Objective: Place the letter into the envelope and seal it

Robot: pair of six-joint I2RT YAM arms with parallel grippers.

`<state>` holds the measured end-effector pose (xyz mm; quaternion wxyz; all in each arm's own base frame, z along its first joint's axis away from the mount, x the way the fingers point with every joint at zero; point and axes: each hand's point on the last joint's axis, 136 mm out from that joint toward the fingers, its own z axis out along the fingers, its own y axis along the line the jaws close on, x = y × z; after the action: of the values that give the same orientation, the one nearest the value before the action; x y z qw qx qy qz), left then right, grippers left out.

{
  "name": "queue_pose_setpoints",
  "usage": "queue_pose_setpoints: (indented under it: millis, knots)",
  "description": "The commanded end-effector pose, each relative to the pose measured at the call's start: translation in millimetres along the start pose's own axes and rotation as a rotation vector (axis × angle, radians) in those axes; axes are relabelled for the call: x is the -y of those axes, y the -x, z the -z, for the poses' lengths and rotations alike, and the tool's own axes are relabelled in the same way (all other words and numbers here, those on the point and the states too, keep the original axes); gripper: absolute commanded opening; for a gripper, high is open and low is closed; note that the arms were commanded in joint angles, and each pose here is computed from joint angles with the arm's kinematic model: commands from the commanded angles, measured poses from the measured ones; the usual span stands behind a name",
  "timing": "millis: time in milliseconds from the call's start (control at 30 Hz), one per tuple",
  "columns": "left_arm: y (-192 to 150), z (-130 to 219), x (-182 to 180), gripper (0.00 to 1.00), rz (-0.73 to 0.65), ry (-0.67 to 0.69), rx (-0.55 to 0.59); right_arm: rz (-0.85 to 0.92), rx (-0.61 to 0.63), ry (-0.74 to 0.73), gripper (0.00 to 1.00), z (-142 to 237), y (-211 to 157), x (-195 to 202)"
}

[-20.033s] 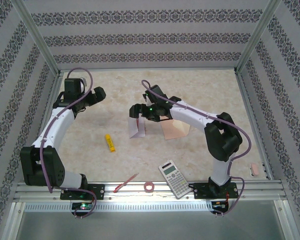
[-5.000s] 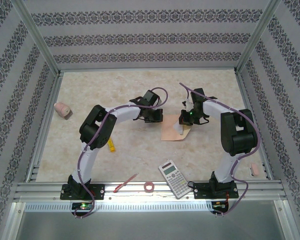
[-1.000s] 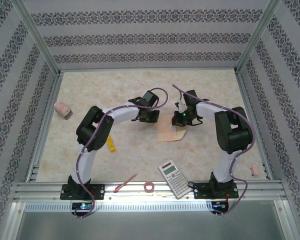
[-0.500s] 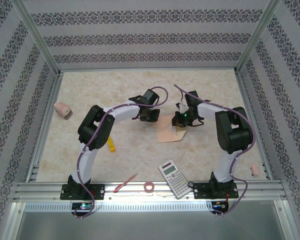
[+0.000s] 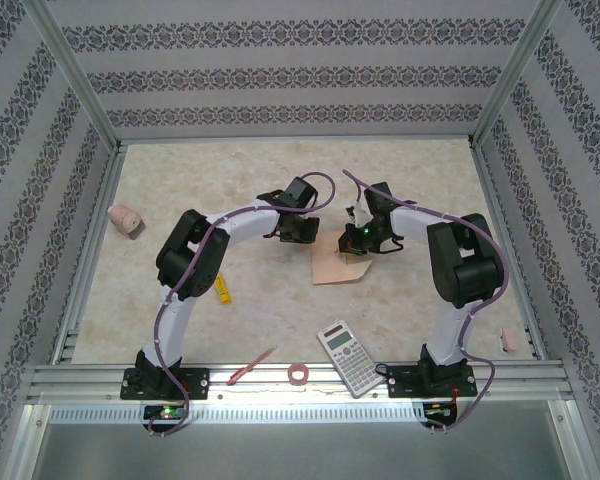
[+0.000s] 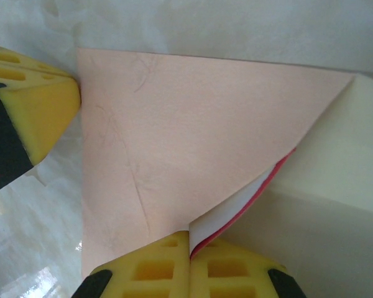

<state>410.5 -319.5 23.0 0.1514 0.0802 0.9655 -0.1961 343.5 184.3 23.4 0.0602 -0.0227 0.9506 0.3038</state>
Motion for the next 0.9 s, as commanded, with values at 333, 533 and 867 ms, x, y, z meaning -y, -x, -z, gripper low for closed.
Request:
queue_pose_setpoints:
  millis: [333,533,867]
  knots:
    - [-1.0,-18.8,-2.3,0.00,-0.004,-0.006,-0.003,-0.003,0.040,-0.104,0.10,14.2,5.0,8.6]
    - [-1.8,-18.1,-3.1,0.00,-0.005,-0.001,-0.001,-0.031,0.083,-0.170,0.39,25.3,7.0,15.1]
    - [-1.3,-16.2,-4.5,0.00,-0.008,0.002,0.001,-0.063,0.170,-0.256,0.41,50.7,12.7,23.1]
